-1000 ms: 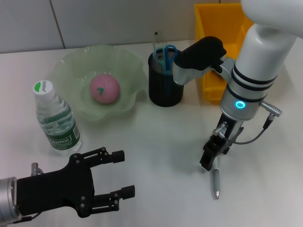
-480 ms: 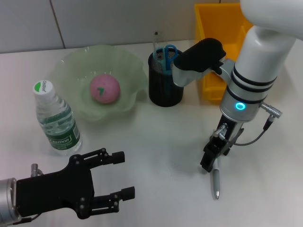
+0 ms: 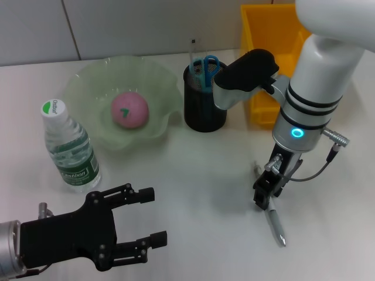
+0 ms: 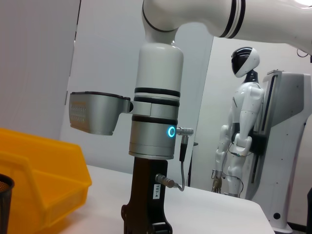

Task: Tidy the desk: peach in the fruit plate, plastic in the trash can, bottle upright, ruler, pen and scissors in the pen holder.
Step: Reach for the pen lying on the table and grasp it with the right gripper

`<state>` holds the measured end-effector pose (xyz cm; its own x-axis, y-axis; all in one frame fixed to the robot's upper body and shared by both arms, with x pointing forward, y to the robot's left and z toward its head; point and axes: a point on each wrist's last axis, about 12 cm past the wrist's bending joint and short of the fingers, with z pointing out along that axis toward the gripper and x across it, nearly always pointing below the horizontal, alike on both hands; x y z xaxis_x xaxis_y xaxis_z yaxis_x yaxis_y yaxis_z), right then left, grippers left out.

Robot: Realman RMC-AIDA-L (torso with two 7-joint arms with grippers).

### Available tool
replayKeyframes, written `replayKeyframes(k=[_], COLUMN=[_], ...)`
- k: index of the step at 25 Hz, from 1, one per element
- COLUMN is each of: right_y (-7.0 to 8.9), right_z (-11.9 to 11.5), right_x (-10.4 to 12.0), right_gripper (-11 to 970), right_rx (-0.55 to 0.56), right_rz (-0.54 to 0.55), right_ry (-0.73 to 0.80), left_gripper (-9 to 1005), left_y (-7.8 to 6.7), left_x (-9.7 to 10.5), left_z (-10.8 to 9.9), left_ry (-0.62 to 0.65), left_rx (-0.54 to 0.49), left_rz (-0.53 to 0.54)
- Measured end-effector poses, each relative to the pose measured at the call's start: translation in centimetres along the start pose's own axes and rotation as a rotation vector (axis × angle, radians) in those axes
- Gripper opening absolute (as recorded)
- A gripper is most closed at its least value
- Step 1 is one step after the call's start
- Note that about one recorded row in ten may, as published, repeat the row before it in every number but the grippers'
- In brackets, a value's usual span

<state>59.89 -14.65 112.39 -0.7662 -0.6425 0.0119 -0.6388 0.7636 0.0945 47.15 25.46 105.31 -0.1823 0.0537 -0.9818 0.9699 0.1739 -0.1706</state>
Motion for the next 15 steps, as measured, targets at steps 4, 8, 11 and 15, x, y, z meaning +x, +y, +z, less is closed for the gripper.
replayKeyframes(k=[4,8,11,15], right_y=[0.04,0.08,0.09,0.09], right_z=[-0.09,-0.17,-0.18,-0.20], right_x=[-0.10,-0.16,-0.18,-0.19], right_gripper=[401,388,390,390], right_rx=[0.002,0.003,0.003,0.003], right_rz=[-0.002,-0.004,-0.004,-0.004], right_ry=[-0.002,-0.002,-0.003,-0.003], left_gripper=[790,790,790,790], left_y=[0.01,0.02,0.04,0.06], left_x=[-0.01,-0.02,-0.04,-0.06], left_z=[0.01,0.01,0.00,0.01], left_ry=[0.000,0.000,0.000,0.000], left_rx=[0.000,0.000,-0.001,-0.001], left_rz=[0.000,0.001,0.001,0.003])
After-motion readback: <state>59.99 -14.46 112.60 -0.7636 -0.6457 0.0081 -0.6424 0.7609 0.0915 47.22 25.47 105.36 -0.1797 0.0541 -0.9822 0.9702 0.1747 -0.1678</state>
